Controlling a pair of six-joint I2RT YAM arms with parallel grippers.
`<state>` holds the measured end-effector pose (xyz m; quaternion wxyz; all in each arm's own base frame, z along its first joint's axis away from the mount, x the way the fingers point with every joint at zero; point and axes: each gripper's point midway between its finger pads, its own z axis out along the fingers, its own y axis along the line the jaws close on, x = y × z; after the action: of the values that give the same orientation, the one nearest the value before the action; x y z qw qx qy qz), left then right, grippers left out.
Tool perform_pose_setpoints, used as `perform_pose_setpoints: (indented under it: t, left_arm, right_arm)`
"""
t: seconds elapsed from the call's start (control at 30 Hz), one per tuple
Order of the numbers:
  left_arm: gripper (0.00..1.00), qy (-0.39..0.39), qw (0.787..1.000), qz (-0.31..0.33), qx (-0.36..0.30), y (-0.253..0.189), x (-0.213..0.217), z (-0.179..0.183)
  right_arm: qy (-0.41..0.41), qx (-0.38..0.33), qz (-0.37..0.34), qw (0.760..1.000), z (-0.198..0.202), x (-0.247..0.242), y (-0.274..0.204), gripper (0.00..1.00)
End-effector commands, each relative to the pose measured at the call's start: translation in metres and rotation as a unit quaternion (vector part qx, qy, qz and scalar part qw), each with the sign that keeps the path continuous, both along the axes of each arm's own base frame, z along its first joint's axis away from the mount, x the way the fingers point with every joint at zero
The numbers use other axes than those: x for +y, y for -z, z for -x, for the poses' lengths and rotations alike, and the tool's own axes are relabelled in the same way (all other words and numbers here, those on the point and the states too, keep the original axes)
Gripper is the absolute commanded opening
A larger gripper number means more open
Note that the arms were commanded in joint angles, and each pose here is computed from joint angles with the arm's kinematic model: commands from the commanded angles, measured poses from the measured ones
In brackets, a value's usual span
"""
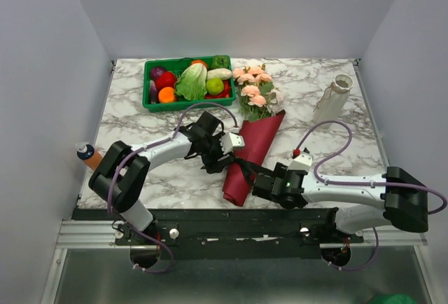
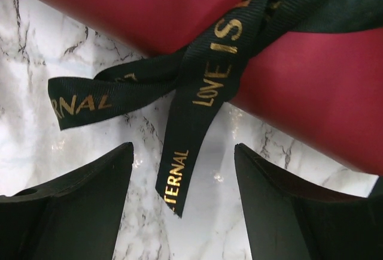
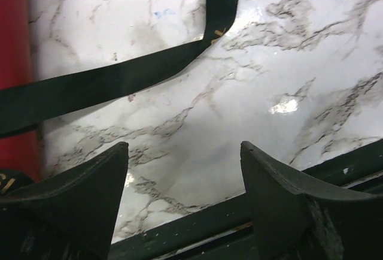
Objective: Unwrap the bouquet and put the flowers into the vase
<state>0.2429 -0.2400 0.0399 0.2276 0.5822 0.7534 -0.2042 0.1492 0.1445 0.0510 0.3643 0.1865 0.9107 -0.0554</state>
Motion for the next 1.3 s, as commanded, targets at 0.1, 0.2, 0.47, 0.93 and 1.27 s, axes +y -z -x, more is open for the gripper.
perform_pose_setpoints:
  t: [0.1,0.2,0.47,0.93,1.27]
  left_arm:
    - [0.70,0.007,0.999,-0.015,-0.037,0.017,-0.005,-0.019]
    - [0.61,0.004,0.999,-0.013,-0.040,0.015,-0.006,-0.022]
    - [0.16,0.001,0.999,-0.021,-0.033,0.017,-0.008,-0.026]
    - [0.00,0.005,0.999,-0.033,-0.017,-0.015,0.004,-0.026]
    - [0.00,0.000,0.998,-0.057,0.007,-0.017,0.021,-0.025]
  right_arm:
    - [0.008,-0.042,0.055,0.998,-0.006,-0.010,0.004,0.80]
    - [-0.004,-0.045,0.045,0.998,-0.007,-0.005,0.011,0.79]
    - [-0.047,-0.084,0.054,0.994,-0.024,0.010,0.014,0.78]
    - [-0.066,-0.115,0.200,0.971,-0.047,0.018,0.024,0.79]
    - [-0.136,-0.141,0.208,0.958,-0.067,0.051,0.040,0.78]
